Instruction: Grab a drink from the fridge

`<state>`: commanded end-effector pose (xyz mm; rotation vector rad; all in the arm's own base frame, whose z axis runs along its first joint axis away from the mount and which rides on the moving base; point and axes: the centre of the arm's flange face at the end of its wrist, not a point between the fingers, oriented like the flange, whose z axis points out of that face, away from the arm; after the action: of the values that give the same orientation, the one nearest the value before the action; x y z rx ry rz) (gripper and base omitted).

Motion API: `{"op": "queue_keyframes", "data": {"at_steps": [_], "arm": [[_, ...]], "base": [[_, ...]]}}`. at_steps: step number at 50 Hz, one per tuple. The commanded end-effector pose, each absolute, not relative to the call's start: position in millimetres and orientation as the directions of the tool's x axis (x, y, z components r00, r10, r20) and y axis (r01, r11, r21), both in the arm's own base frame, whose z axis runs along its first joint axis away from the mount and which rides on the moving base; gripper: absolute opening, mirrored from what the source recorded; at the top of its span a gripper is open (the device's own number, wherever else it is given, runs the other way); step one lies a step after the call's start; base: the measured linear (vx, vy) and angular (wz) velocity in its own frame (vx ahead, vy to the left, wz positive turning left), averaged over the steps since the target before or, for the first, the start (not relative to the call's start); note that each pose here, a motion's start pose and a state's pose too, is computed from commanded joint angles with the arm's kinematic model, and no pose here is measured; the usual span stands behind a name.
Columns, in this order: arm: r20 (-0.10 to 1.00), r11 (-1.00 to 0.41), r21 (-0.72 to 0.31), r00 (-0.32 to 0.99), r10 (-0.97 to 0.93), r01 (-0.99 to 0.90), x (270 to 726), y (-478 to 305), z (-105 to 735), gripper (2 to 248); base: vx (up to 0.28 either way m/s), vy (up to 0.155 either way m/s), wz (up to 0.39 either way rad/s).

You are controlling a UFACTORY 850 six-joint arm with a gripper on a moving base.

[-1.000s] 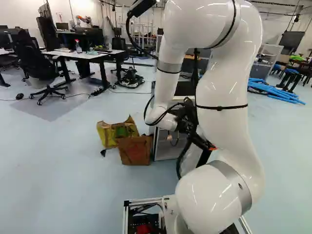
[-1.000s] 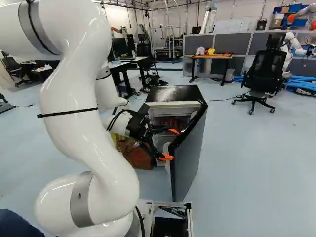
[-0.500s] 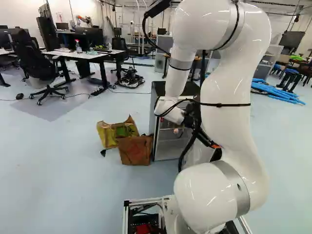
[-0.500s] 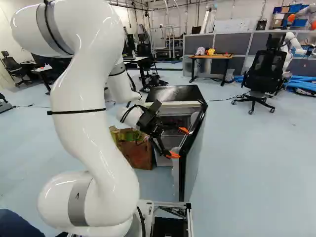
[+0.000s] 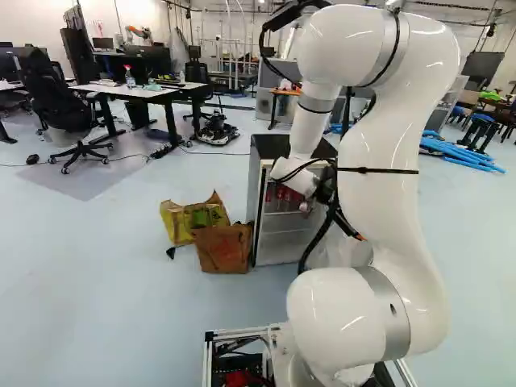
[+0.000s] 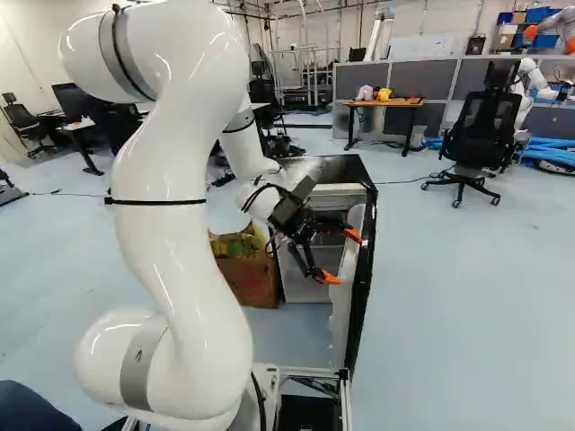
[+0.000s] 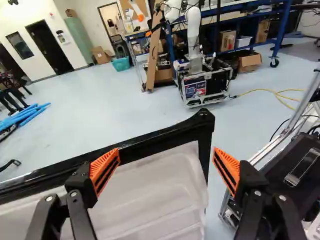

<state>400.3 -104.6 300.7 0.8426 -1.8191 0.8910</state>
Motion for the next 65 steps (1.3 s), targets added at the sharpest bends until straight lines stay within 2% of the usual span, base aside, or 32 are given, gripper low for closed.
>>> {"op": "queue_keyframes", "data": {"at_steps": [65], "arm": [[0.812,0.64,-0.361,-0.566,-0.142,-0.678,459,-244,306,247]], "base": [[0.0,0.0,0.0]]}}
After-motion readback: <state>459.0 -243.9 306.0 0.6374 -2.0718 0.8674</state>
